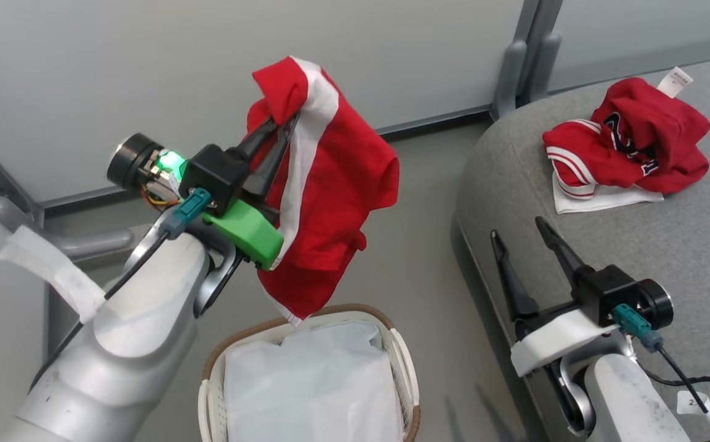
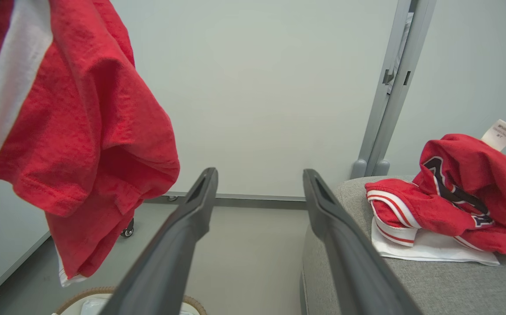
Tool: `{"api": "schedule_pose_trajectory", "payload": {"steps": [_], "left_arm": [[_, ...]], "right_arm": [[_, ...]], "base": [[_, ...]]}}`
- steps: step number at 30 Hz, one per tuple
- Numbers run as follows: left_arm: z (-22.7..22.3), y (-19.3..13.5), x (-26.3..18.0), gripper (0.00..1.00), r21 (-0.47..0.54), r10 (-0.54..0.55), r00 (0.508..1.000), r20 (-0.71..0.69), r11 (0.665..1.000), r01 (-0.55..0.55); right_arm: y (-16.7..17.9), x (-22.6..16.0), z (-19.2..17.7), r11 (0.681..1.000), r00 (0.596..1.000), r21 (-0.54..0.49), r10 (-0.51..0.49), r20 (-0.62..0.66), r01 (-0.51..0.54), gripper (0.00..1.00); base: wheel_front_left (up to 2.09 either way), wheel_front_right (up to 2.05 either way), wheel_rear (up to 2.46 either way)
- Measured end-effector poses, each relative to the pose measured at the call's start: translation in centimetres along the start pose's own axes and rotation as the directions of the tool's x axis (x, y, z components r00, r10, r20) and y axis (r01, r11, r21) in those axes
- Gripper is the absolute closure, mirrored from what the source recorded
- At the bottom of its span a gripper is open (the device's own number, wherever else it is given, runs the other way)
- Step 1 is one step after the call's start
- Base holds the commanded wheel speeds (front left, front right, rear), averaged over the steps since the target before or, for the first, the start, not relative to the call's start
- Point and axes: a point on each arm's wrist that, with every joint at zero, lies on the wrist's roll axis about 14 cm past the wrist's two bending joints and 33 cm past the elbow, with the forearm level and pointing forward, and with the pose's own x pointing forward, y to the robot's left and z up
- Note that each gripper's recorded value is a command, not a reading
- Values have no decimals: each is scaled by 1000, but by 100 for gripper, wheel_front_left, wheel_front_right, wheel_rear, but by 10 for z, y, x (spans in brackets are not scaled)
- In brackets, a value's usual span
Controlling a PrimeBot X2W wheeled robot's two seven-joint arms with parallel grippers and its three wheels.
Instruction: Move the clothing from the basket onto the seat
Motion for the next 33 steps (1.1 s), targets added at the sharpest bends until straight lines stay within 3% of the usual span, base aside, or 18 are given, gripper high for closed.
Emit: {"api": "schedule_pose_trajectory", "payload": {"steps": [5, 9, 17, 21, 33], "left_arm": [[62, 2, 6, 100, 92, -24, 994, 111, 996, 14], [84, 1, 7, 100, 128, -41, 988, 150, 992, 22], [107, -4, 14, 100, 165, -75, 980, 186, 985, 44], [115, -12, 16, 100, 163, -96, 976, 198, 985, 64], [133, -38, 12, 100, 160, -152, 960, 237, 980, 116]], "right_arm": [[35, -6, 4, 995, 995, 26, 95, 7, -95, 0], [59, -3, 3, 985, 986, 41, 167, 4, -167, 0], [104, 12, 7, 949, 951, 68, 308, 4, -308, 0], [132, 19, 8, 916, 920, 95, 392, -2, -390, 0], [155, 37, 24, 883, 889, 114, 457, 19, -456, 0]], "base": [[0, 0, 0], [0, 0, 0], [0, 0, 0], [0, 0, 0], [0, 0, 0]]}}
